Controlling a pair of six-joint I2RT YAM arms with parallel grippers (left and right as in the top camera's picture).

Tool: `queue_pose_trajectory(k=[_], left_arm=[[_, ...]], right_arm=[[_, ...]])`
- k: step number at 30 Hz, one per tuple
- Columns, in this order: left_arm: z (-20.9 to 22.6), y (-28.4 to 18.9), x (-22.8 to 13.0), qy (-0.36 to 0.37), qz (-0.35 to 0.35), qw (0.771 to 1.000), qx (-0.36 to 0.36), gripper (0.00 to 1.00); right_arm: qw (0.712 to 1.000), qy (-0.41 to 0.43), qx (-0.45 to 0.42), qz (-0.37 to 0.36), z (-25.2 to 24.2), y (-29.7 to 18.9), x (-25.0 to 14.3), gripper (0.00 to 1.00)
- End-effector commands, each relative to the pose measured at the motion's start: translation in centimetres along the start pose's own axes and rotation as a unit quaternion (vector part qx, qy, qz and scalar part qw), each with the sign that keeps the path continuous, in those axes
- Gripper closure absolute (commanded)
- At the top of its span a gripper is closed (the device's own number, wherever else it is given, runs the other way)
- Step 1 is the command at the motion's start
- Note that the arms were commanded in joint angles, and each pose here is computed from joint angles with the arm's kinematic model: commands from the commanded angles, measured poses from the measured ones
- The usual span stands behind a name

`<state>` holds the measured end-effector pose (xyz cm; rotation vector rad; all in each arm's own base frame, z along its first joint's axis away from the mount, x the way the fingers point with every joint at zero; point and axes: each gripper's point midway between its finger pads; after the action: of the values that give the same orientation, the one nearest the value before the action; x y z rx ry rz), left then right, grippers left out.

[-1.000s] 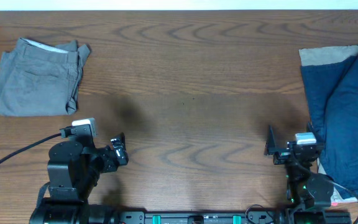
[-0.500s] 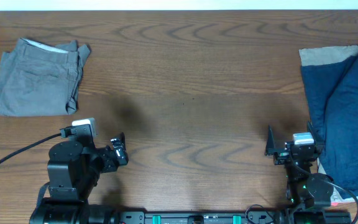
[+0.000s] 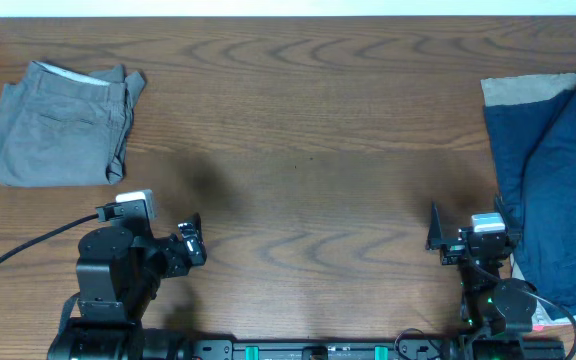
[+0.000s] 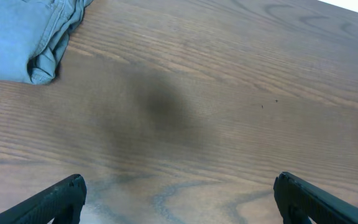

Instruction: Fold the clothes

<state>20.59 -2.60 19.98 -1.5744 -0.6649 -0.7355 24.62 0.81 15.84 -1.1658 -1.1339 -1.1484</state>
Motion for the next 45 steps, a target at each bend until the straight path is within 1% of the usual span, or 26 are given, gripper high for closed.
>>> queue_pose_trajectory(k=[1,8,10,14,20,22,26,32,35,38,40,45], left_arm=[[0.1,0.0,-0.1,-0.004,0.0,1.0,0.002,0.02],[0.1,0.0,-0.1,-0.004,0.0,1.0,0.002,0.02],[0.7,0.0,-0.1,0.013,0.001,1.0,0.02,0.02],[1.2,-0.5,-0.5,0.015,-0.004,0.999,0.035,0.02],[2.1,0.3,-2.8,0.014,-0.032,0.998,0.049,0.02],[2.5,1.0,-3.1,0.012,-0.061,0.996,0.059,0.02],[3.1,2.5,-2.2,0.019,-0.152,0.986,0.065,0.02],[3.5,4.2,-0.6,0.023,-0.273,0.959,0.069,0.02],[3.6,5.3,-0.5,0.025,-0.309,0.948,0.068,0.02],[3.7,5.8,-1.2,0.042,-0.289,0.954,0.075,0.02],[3.8,6.5,-2.5,0.04,-0.261,0.962,0.073,0.02],[3.7,6.5,-2.3,0.041,-0.264,0.961,0.071,0.02]], right_arm=[[1.0,-0.003,-0.005,-0.001,-0.2,0.0,0.0,0.01],[1.0,-0.003,-0.005,-0.001,-0.2,0.0,-0.1,0.01],[1.0,-0.003,-0.005,-0.001,-0.2,0.0,0.0,0.01],[1.0,-0.003,-0.005,-0.001,-0.2,0.0,-0.1,0.01],[1.0,-0.003,-0.005,-0.001,-0.2,0.0,-0.1,0.01],[1.0,-0.003,-0.005,-0.001,-0.2,0.0,-0.1,0.01],[1.0,-0.003,-0.005,-0.001,-0.2,0.0,-0.1,0.01],[1.0,-0.003,-0.005,-0.001,-0.2,0.0,-0.1,0.01],[1.0,-0.003,-0.005,-0.001,-0.2,0.0,-0.1,0.01],[1.0,-0.003,-0.005,-0.001,-0.2,0.0,-0.1,0.01],[1.0,-0.003,-0.005,-0.001,-0.2,0.0,-0.1,0.01],[1.0,-0.003,-0.005,-0.001,-0.2,0.0,0.0,0.01]])
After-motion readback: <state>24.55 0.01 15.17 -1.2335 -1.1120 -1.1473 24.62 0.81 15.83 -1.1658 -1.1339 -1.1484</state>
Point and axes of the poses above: each gripper's point midway between its finger pads, its own y axis out along the fingers, its own z axis along the line the jaws close on, x = y × z, and after that the axes turned 13 degrees about y, right-handed
